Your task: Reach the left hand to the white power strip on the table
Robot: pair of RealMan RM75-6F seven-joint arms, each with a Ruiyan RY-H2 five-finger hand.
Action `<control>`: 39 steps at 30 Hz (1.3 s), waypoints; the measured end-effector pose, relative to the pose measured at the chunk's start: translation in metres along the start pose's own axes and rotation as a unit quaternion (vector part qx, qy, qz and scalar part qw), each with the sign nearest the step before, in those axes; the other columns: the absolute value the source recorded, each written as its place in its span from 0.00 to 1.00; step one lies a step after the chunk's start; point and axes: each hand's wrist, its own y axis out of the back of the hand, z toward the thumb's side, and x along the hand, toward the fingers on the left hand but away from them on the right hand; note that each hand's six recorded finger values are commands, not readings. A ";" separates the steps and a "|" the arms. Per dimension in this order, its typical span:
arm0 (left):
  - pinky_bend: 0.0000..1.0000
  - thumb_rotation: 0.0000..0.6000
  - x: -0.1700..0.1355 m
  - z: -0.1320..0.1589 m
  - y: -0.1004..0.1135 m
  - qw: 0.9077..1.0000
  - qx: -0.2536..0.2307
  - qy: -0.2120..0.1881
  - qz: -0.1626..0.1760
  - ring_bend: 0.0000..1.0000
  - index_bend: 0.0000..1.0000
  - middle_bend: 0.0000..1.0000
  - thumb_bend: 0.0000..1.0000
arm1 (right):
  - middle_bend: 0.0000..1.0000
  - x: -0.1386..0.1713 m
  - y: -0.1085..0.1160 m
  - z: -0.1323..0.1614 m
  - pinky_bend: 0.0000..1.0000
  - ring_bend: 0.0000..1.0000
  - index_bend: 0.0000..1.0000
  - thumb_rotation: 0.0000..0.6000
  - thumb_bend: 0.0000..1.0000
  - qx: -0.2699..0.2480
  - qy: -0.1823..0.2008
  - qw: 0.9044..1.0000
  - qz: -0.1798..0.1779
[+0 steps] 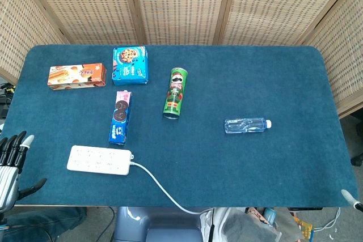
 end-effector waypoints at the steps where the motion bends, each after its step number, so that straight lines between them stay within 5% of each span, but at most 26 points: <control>1: 0.00 1.00 -0.001 0.000 0.000 1.000 0.000 0.000 0.000 0.00 0.00 0.00 0.00 | 0.00 0.000 0.000 0.000 0.00 0.00 0.00 1.00 0.00 -0.001 0.000 1.000 0.000; 7: 0.00 1.00 0.000 0.002 -0.006 1.000 -0.001 -0.005 -0.014 0.00 0.00 0.00 0.00 | 0.00 0.000 0.000 -0.001 0.00 0.00 0.00 1.00 0.00 0.000 -0.002 1.000 0.002; 9: 0.14 1.00 0.001 0.003 -0.009 1.000 -0.004 -0.010 -0.022 0.13 0.00 0.19 0.00 | 0.00 -0.001 -0.001 -0.001 0.00 0.00 0.00 1.00 0.00 -0.001 -0.003 1.000 0.001; 11: 0.56 1.00 0.003 0.006 -0.013 0.999 -0.011 -0.018 -0.033 0.57 0.00 0.66 0.04 | 0.00 -0.001 -0.001 -0.001 0.00 0.00 0.00 1.00 0.00 -0.002 -0.005 1.000 0.002; 12: 0.76 1.00 0.005 0.008 -0.015 0.999 -0.015 -0.022 -0.036 0.78 0.00 0.83 0.12 | 0.00 -0.002 -0.001 -0.001 0.00 0.00 0.00 1.00 0.00 -0.003 -0.005 1.000 0.002; 13: 0.86 1.00 0.008 0.010 -0.019 0.999 -0.020 -0.028 -0.037 0.88 0.00 0.90 0.22 | 0.00 -0.002 -0.002 -0.001 0.00 0.00 0.00 1.00 0.00 -0.003 -0.006 1.000 0.003; 15: 0.99 1.00 0.011 0.014 -0.024 0.998 -0.026 -0.035 -0.041 1.00 0.00 1.00 0.71 | 0.00 -0.003 -0.003 -0.001 0.00 0.00 0.00 1.00 0.00 -0.003 -0.006 1.000 0.005; 17: 1.00 1.00 0.016 0.020 -0.039 0.997 -0.030 -0.048 -0.053 1.00 0.00 1.00 0.97 | 0.00 -0.003 -0.004 -0.002 0.00 0.00 0.00 1.00 0.00 -0.003 -0.007 1.000 0.008; 18: 1.00 1.00 0.018 0.023 -0.048 0.996 -0.032 -0.053 -0.061 1.00 0.00 1.00 1.00 | 0.00 -0.003 -0.004 -0.002 0.00 0.00 0.00 1.00 0.00 -0.003 -0.007 1.000 0.009; 28: 1.00 1.00 0.028 0.069 -0.138 0.973 -0.057 -0.059 -0.215 1.00 0.14 1.00 1.00 | 0.00 -0.006 -0.005 -0.005 0.00 0.00 0.00 1.00 0.00 -0.011 -0.009 1.000 0.021; 39: 1.00 1.00 0.036 0.113 -0.164 0.963 -0.070 -0.072 -0.250 1.00 0.13 1.00 1.00 | 0.00 -0.007 -0.008 -0.006 0.00 0.00 0.00 1.00 0.00 -0.015 -0.010 0.999 0.029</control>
